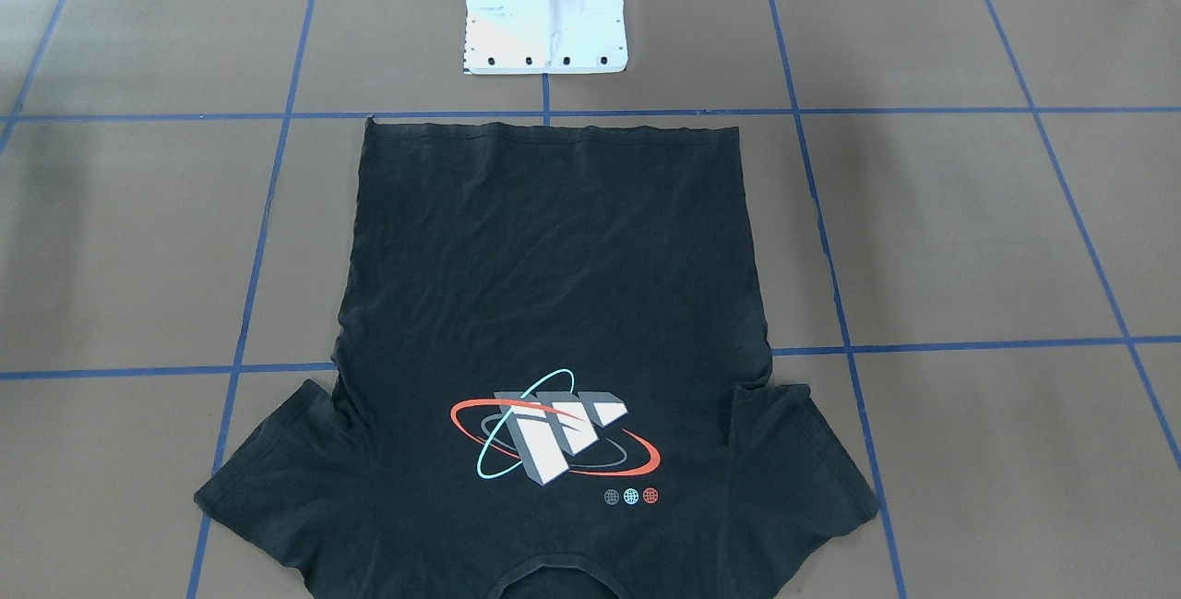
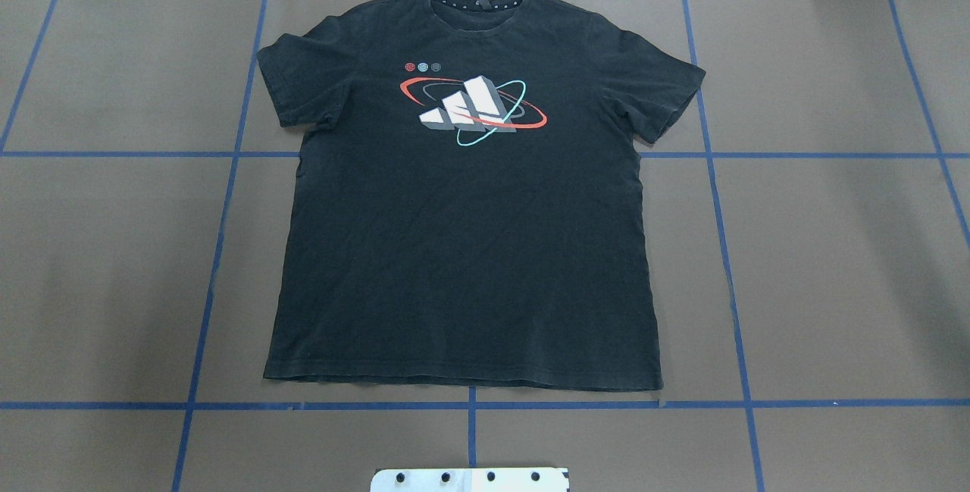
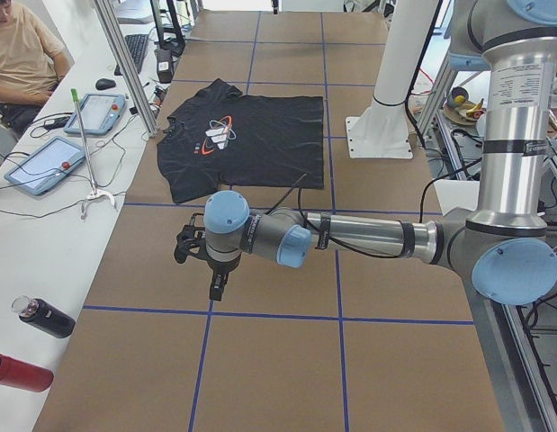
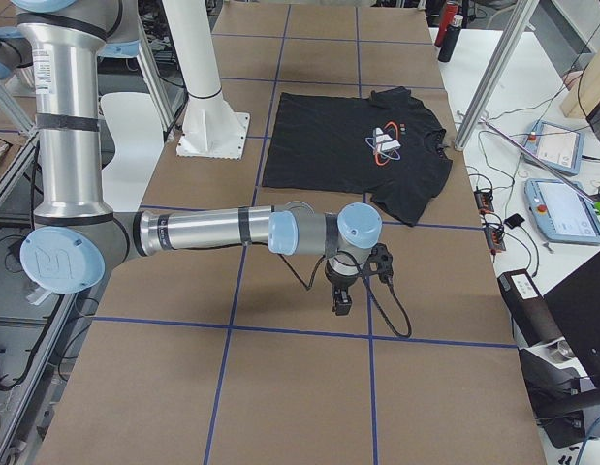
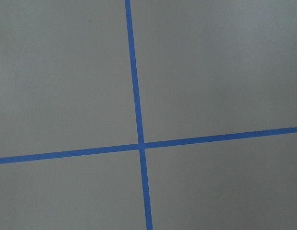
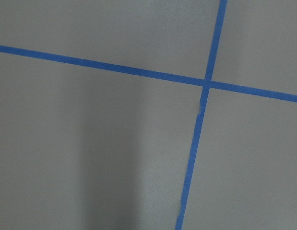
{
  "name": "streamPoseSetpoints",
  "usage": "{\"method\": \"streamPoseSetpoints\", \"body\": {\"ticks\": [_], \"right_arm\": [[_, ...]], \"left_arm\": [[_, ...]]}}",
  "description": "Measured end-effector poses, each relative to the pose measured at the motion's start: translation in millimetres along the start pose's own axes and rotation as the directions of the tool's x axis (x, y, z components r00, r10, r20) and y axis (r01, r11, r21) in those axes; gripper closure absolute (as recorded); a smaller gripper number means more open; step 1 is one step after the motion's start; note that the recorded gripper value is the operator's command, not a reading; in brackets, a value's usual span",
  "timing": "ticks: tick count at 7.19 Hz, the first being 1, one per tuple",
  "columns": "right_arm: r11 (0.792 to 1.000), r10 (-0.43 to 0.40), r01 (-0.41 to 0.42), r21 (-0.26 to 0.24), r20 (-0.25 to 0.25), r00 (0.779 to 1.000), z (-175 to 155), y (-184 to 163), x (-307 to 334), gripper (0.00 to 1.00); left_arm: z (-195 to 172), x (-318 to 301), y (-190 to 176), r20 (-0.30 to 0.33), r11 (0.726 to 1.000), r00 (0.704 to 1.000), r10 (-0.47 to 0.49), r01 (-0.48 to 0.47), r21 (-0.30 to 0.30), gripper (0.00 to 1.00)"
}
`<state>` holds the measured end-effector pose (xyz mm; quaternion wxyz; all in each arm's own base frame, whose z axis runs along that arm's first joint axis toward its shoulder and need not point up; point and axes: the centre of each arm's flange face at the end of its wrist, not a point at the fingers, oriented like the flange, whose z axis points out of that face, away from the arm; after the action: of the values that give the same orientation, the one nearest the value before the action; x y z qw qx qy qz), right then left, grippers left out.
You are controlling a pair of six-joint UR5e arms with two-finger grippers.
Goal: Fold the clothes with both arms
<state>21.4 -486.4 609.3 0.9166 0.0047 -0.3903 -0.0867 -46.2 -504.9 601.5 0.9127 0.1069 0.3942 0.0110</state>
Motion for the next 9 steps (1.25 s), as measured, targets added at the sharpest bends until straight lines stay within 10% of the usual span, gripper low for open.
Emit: {"method": "streamPoseSetpoints", "body": {"ticks": [6, 9], "right_arm": [[1.000, -0.005, 0.005, 0.013, 0.007, 1.000, -6, 2, -9, 0.00], [0.999, 0.006, -0.007, 0.032, 0.019, 1.000, -9, -52, -67, 0.00]], "left_arm": [[-11, 20, 2, -0.009, 0.999, 1.000, 0.030, -0.030, 0.020, 0.00], [-17, 29, 0, -0.028, 0.998, 0.998, 0.051, -0.050, 0.031, 0.00]]}}
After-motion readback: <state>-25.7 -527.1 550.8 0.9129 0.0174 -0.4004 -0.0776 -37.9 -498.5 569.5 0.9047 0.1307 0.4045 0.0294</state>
